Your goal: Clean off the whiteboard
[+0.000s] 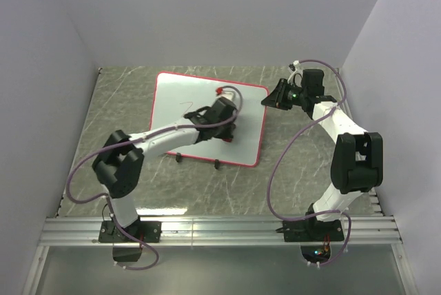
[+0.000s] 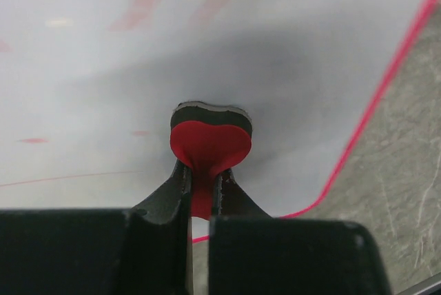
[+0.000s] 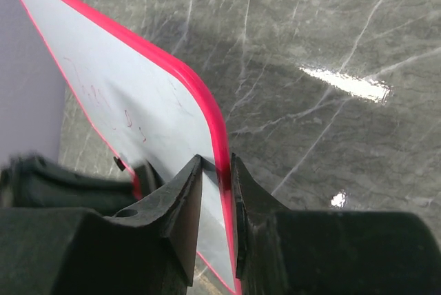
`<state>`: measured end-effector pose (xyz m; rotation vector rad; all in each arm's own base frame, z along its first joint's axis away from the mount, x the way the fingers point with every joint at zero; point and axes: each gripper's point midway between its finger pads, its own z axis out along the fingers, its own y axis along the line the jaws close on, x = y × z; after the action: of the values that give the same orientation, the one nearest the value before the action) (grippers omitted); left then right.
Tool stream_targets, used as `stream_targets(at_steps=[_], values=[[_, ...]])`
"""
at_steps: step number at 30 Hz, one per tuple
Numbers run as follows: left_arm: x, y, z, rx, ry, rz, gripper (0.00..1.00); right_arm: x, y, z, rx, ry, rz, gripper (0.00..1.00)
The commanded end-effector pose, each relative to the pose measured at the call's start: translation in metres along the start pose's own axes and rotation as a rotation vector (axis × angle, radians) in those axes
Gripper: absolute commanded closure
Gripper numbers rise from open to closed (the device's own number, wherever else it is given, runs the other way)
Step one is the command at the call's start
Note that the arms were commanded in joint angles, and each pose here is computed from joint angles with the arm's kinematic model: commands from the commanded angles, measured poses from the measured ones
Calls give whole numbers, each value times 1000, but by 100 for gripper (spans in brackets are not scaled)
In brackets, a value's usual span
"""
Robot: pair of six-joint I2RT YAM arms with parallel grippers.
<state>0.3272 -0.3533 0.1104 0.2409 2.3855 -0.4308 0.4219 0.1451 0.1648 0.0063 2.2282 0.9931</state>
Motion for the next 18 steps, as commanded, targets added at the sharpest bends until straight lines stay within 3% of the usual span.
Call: stream_targets(at_steps=[1,5,9,13,18], values=[[-11,103,-1,-206,-11,-114,100,-16,19,-15,-6,-56,-49,94],[-32,163,-13,-311,-60,-158,100,-15,19,-15,-4,-50,-52,94],[-38,177,-18,-321,-75,-169,100,-16,20,-17,2,-51,-59,94],[-32,152,-14,-244,-59,-154,100,-17,20,-19,9,-51,-66,94],[-13,71,-10,-114,-25,-54,100,-17,22,-19,15,-46,-70,94]])
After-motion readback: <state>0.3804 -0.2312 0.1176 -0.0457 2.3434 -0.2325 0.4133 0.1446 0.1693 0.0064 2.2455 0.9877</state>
